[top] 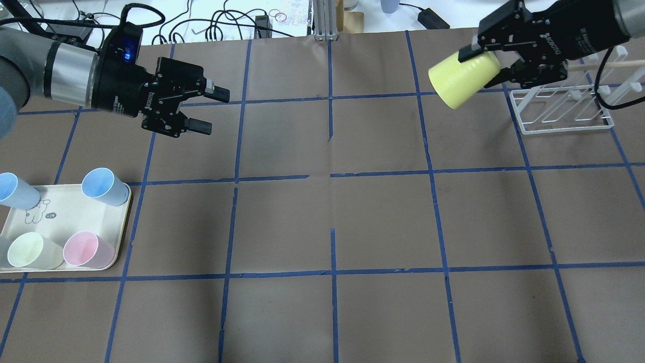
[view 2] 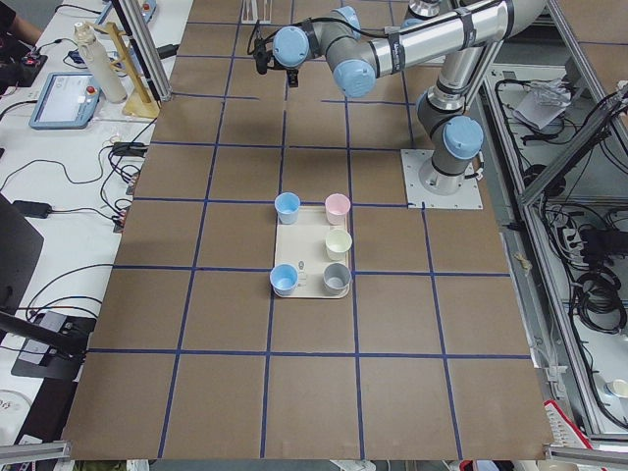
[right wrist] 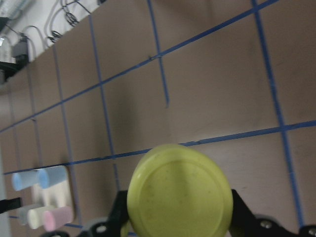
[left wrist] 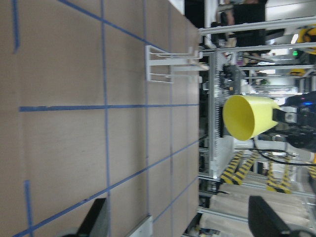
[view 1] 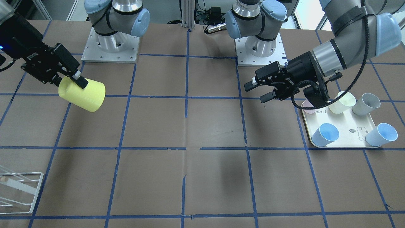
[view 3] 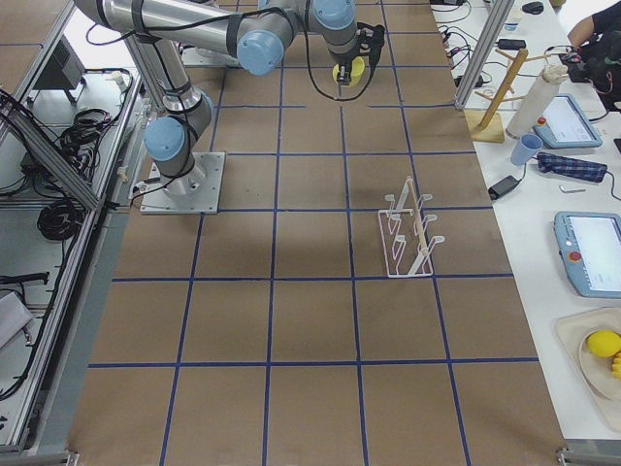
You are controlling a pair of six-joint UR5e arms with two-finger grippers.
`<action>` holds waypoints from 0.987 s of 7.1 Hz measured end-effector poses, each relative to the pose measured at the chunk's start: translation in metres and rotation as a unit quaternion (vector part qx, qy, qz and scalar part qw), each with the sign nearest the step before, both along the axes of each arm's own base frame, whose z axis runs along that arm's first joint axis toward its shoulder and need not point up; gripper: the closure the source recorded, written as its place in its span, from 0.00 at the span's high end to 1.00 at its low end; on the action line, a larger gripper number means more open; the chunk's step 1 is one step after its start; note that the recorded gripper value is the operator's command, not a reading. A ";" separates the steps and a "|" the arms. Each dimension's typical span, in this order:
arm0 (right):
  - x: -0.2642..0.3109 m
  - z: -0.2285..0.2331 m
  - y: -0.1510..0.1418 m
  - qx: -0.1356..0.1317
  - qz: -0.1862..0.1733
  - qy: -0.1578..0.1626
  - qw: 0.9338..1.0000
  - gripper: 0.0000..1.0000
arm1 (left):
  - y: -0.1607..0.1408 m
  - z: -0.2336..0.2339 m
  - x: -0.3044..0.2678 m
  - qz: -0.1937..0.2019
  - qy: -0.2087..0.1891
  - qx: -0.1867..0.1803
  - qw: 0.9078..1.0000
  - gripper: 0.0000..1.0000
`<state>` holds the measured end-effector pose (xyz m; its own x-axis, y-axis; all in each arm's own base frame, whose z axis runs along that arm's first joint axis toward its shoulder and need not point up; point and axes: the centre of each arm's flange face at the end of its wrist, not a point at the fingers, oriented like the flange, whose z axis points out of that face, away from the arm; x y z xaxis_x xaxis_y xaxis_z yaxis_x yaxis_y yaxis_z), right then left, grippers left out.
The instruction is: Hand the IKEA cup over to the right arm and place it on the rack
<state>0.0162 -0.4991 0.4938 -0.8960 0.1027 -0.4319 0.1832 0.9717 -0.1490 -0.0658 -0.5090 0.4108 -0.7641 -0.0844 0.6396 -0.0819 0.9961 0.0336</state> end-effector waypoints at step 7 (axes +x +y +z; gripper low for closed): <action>-0.178 -0.054 -0.062 -0.059 0.039 0.236 0.969 0.05 | 0.005 0.095 -0.075 -0.067 -0.353 -0.035 0.933 1.00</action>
